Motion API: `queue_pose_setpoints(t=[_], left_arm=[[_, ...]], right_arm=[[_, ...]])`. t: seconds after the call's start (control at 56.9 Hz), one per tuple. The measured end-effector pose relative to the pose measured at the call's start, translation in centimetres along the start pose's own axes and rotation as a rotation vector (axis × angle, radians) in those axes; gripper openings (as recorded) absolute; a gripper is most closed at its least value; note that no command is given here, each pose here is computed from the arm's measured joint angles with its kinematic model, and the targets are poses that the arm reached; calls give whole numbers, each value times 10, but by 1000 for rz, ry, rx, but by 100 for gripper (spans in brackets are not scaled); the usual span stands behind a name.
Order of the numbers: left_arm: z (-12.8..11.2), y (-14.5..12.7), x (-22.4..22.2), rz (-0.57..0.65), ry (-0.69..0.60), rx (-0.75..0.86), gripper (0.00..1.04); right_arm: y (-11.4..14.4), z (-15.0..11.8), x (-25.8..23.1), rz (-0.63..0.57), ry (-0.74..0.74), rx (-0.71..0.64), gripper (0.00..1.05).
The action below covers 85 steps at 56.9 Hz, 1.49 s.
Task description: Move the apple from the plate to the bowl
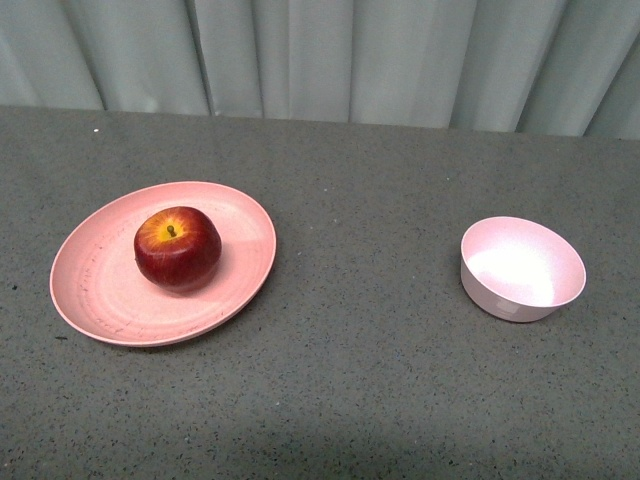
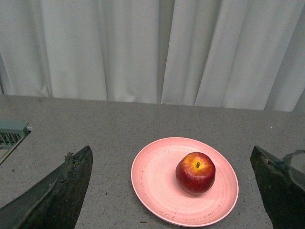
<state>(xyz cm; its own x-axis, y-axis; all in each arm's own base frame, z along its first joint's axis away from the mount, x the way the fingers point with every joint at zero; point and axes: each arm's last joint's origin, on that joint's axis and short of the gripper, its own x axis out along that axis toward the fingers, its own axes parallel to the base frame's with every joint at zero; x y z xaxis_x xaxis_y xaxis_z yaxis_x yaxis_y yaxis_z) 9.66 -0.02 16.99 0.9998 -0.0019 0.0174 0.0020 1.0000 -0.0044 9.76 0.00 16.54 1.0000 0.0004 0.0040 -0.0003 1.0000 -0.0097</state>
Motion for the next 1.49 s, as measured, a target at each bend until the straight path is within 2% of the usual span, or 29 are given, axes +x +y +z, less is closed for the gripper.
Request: queue_pose_setpoints(t=[1.493], left_arm=[[0, 0, 0, 0, 0, 0, 98]], right_arm=[[0, 0, 0, 0, 0, 0, 95]])
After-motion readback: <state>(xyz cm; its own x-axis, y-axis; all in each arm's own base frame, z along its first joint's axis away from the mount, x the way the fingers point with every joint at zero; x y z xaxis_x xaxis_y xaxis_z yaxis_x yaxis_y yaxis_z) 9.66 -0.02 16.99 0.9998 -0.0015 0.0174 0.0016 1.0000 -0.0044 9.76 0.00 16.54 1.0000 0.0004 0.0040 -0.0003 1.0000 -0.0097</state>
